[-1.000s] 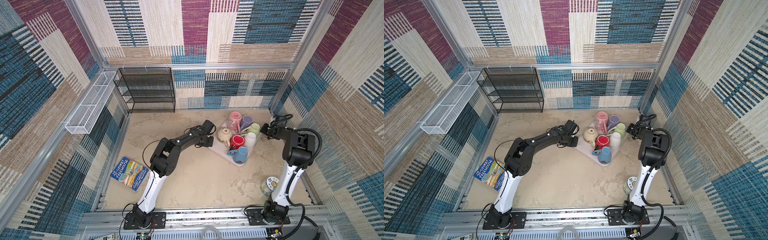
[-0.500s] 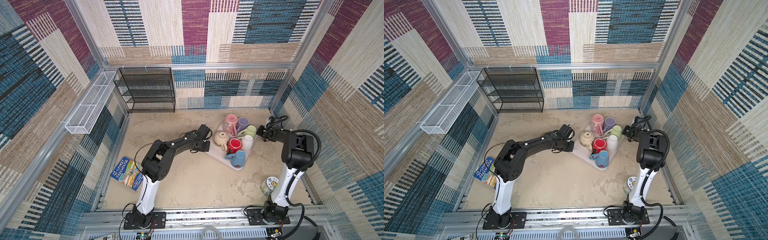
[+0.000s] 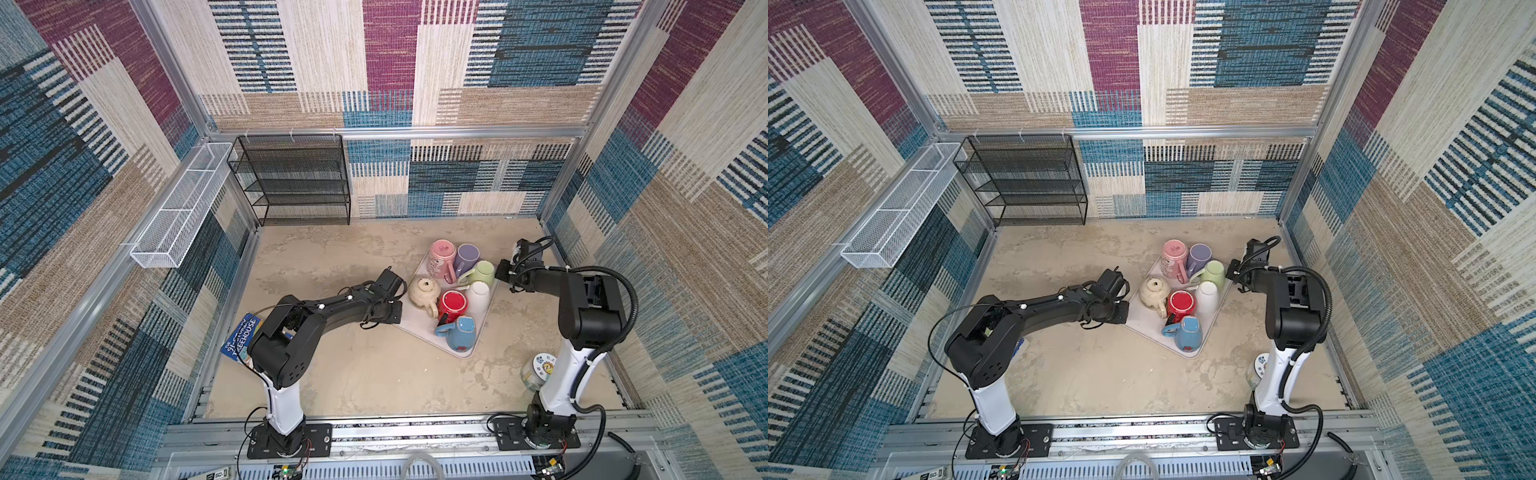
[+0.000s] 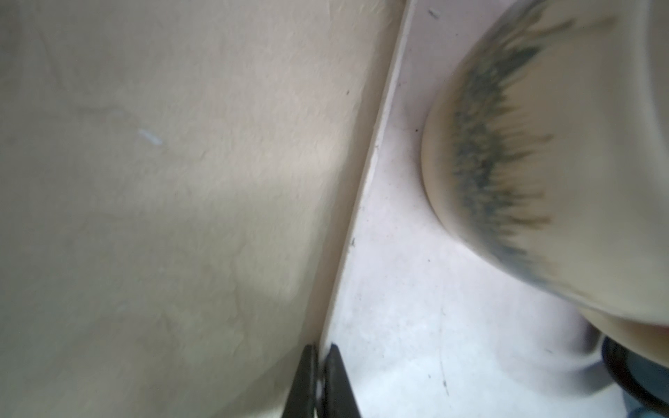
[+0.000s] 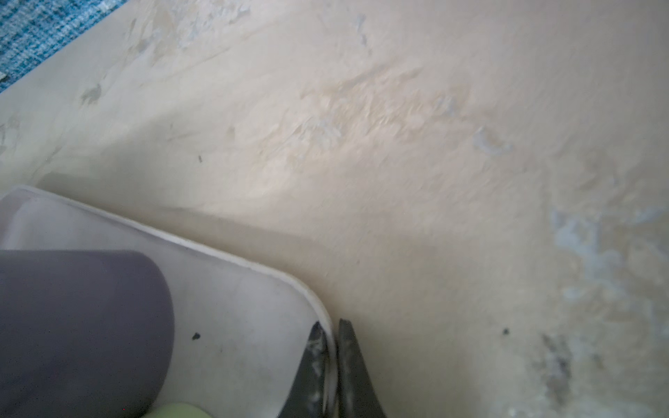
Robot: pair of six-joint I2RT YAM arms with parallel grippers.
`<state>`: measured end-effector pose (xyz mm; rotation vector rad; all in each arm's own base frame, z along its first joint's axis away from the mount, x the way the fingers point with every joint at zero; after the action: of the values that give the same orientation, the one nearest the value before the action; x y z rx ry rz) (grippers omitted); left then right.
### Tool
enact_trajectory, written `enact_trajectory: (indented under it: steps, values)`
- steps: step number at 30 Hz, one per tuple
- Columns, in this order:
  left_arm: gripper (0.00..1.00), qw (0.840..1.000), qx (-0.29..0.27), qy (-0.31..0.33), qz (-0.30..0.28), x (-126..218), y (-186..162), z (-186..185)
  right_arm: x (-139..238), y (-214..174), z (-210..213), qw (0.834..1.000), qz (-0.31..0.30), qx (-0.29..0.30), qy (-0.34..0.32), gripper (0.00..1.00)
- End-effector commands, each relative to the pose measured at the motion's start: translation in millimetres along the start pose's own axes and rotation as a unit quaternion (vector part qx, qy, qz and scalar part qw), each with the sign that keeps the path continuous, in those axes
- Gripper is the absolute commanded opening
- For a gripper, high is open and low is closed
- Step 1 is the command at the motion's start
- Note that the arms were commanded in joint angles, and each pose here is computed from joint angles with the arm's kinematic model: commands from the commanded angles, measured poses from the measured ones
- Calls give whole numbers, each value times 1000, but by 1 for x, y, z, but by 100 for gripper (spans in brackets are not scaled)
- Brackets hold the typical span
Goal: Turn the mug right side up
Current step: 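Pull the white tray toward the robot with both grippers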
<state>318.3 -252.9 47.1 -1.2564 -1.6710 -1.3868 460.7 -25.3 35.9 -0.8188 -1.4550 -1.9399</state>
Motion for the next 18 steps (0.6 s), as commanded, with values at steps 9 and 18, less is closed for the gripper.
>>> enact_trajectory:
  steps: [9, 18]
  values:
    - [0, 999, 48, 22, -8, 32, -33, 46, 32, -122, 45, 983, 180, -23, 33, 0]
    - [0, 994, 100, 27, -18, 47, -39, 89, 53, -152, 67, 979, 199, -4, 34, 0]
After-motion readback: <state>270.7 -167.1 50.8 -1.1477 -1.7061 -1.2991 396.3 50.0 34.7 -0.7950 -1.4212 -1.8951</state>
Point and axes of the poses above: each gripper's point midway between its finger pads, its own x axis back along the fingers, its own z axis along the line the jaws close on, y = z × x, the point moved 2 cm from there along x, back along the fingers, and after that the axes turned 8 degrees about x, right-handed, at the moved point
